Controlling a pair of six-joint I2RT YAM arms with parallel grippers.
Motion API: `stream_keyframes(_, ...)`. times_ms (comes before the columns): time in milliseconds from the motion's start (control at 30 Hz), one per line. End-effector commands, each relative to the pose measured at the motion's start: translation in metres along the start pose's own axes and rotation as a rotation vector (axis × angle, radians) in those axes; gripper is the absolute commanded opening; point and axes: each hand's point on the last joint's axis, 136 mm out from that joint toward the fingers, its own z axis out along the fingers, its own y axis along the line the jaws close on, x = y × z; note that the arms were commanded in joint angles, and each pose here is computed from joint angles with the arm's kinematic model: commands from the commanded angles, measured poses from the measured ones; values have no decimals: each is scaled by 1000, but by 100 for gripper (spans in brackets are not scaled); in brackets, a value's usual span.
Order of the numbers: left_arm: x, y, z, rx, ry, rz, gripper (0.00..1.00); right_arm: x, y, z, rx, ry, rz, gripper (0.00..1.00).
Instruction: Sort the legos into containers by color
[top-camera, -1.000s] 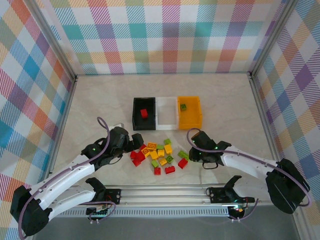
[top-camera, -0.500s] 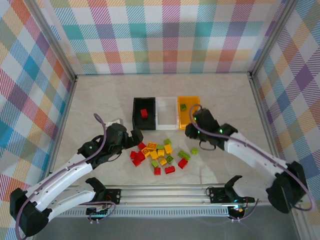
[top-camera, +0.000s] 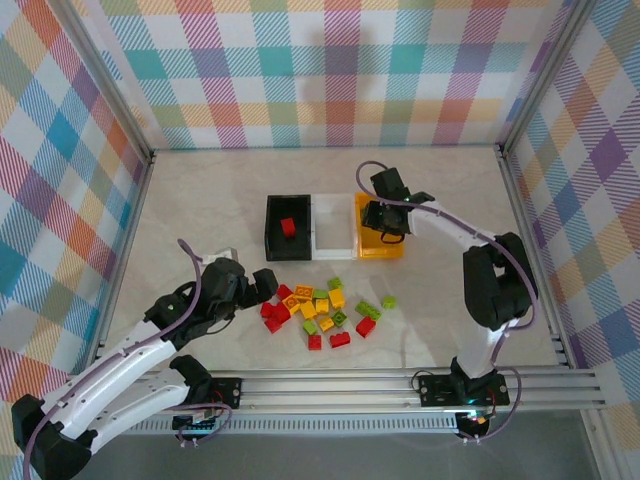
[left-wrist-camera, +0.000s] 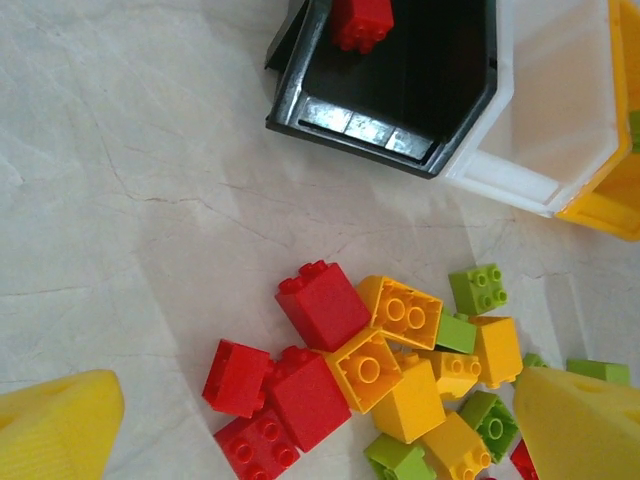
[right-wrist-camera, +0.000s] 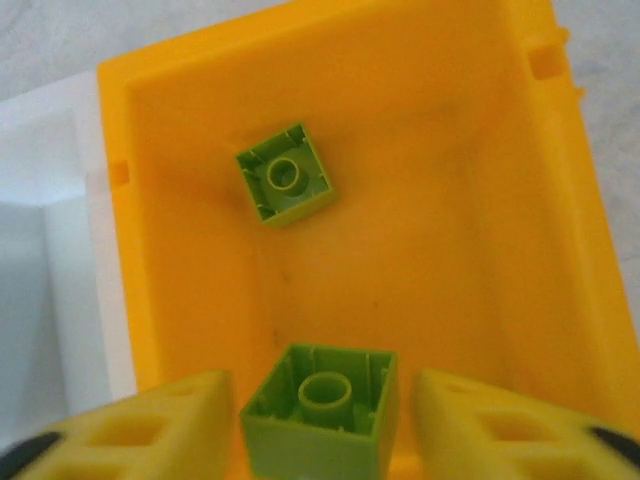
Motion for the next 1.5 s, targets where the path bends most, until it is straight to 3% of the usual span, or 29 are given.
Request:
stream_keyframes(0,6,10,-1,-34,10,7,100,-20,13,-17,-48,-42,-5,62)
stream_keyframes(200,6,7,-3,-23,20,25,100,-11,33,-58,-192,-55,-52,68)
stream_keyframes(433,19,5,9,-36,94,49,100,60,57,-99,-400,-24,-175,70)
stream_keyframes(500,23,5,13,-39,113,56,100,83,59,-109,-446,-16,-205,76)
stream_keyframes(733,43,19,33,-106,194,76,80,143,46,-118,-484,19,-236,79)
stream_keyframes(1267,54,31,85,-181,196,109,62,157,23,-115,-452,2,-197,79)
stream_keyframes(1467,59,46,93,-251,209,116,49,154,16,-122,-444,-28,-197,79)
